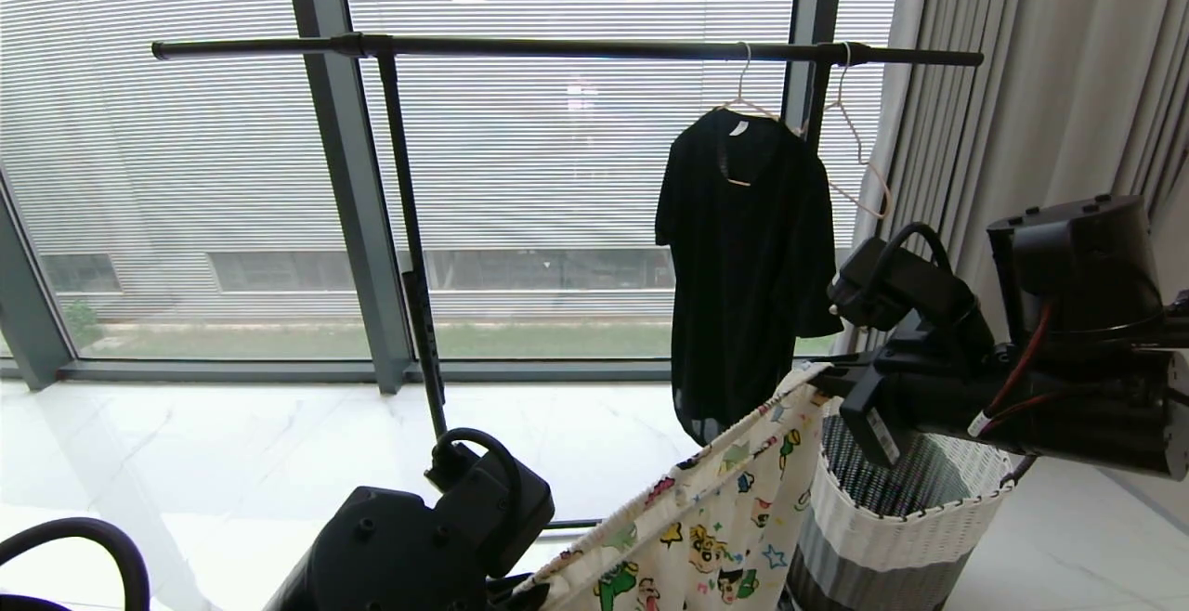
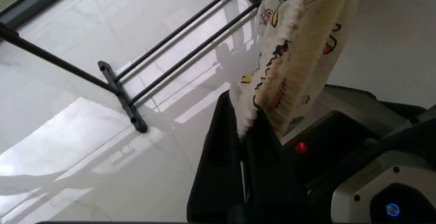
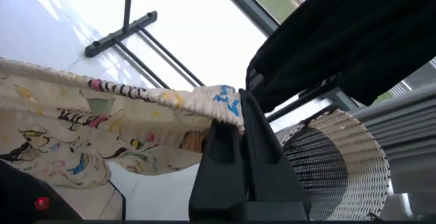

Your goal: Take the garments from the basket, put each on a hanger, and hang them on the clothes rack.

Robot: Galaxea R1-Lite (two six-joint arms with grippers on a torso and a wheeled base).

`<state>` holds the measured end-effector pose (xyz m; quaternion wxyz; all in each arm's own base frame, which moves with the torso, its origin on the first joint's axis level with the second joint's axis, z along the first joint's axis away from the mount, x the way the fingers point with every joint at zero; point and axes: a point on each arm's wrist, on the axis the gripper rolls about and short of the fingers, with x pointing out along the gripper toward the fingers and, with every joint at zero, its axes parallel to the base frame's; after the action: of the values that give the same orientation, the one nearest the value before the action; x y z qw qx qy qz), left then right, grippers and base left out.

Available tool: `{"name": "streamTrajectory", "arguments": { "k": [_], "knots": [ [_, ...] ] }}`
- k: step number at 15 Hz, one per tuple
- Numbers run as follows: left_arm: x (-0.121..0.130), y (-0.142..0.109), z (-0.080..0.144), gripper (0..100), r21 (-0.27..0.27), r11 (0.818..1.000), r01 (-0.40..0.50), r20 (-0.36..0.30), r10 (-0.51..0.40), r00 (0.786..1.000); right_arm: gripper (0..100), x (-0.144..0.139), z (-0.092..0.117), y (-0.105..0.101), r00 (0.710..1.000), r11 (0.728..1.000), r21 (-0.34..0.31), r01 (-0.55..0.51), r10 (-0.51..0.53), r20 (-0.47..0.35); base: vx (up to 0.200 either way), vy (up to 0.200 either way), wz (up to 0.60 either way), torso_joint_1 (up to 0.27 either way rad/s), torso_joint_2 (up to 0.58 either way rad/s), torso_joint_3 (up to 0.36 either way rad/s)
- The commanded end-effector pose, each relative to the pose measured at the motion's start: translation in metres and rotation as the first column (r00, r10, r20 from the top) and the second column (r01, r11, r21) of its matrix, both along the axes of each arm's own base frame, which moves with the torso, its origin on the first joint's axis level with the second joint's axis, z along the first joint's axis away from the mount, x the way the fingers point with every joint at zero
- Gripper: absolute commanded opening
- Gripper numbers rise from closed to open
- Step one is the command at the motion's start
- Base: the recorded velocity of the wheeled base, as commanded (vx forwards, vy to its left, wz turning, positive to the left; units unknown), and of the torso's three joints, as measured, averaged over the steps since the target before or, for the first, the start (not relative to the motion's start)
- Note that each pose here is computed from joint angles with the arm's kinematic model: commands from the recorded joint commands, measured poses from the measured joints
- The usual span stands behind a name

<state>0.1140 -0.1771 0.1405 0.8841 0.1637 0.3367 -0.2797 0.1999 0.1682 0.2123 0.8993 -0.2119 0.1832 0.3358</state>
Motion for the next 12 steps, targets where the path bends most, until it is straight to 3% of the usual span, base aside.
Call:
{"name": "streamTrajectory", "arguments": {
  "k": [1,3,5,7,11,12],
  "knots": [
    [0.001,0.000,0.000,0,0.007,1.000,-0.015,0.011,0.015,1.000,0,-0.001,-0.003,-0.001,1.000,1.000,-0.013,0.010,-0.010,-0.003,0.000,0.000,0.00,0.000,0.00,0.000],
    [0.025,0.007,0.009,0,0.009,0.994,-0.109,0.061,0.108,0.992,0,-0.011,-0.004,-0.009,1.000,0.999,-0.034,0.009,-0.009,-0.024,0.000,0.000,0.00,0.000,0.00,0.000],
    [0.051,0.020,0.022,0,0.030,0.984,-0.176,0.126,0.171,0.977,0,-0.035,-0.002,-0.026,0.993,0.995,-0.093,-0.028,0.017,-0.116,0.000,0.000,0.00,0.000,0.00,0.000],
    [0.059,0.020,0.033,0,0.018,0.985,-0.171,0.161,0.166,0.973,0,-0.050,0.001,-0.034,0.985,0.993,-0.086,-0.081,0.067,-0.160,0.000,0.000,0.00,0.000,0.00,0.000],
    [0.048,0.007,0.036,0,-0.011,0.998,-0.065,0.149,0.066,0.987,0,-0.054,-0.001,-0.034,0.983,0.991,-0.091,-0.096,0.080,-0.168,0.000,0.000,0.00,0.000,0.00,0.000],
    [0.049,0.007,0.035,0,-0.007,0.998,-0.064,0.147,0.065,0.987,100,-0.057,0.000,-0.034,0.982,0.990,-0.089,-0.107,0.091,-0.166,0.000,0.000,0.00,0.000,0.00,0.000]
  ]
}}
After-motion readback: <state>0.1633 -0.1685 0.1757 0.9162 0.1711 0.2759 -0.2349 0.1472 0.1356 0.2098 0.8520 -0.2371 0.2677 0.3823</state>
